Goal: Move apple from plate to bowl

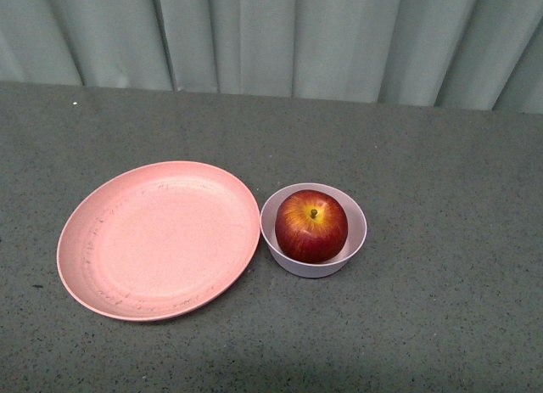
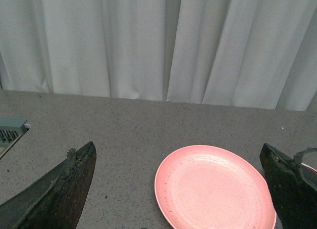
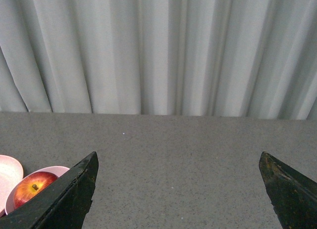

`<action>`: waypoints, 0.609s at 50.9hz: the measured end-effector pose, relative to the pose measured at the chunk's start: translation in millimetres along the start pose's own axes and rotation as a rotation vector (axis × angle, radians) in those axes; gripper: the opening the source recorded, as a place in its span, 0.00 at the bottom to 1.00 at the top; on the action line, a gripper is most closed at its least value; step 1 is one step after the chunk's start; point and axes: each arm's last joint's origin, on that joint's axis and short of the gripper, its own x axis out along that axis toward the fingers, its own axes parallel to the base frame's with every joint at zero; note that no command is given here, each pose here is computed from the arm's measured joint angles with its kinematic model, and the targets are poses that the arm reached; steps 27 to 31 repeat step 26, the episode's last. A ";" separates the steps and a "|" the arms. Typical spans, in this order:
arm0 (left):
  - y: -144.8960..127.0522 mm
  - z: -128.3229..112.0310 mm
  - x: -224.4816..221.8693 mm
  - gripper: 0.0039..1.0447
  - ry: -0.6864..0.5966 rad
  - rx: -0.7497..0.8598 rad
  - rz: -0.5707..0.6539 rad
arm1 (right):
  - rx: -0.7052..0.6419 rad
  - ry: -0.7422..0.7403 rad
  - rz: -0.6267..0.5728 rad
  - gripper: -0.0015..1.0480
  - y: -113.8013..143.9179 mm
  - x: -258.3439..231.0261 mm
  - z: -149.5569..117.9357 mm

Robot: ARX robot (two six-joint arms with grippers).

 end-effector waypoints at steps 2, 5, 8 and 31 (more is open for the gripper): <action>0.0 0.0 0.0 0.94 0.000 0.000 0.000 | 0.000 0.000 0.000 0.91 0.0 0.0 0.0; 0.0 0.0 0.0 0.94 0.000 0.000 0.000 | 0.000 0.000 0.000 0.91 0.0 0.0 0.0; 0.0 0.0 0.0 0.94 0.000 0.000 0.000 | 0.000 0.000 0.000 0.91 0.0 0.0 0.0; 0.0 0.0 0.0 0.94 0.000 0.000 0.000 | 0.000 0.000 0.000 0.91 0.0 0.0 0.0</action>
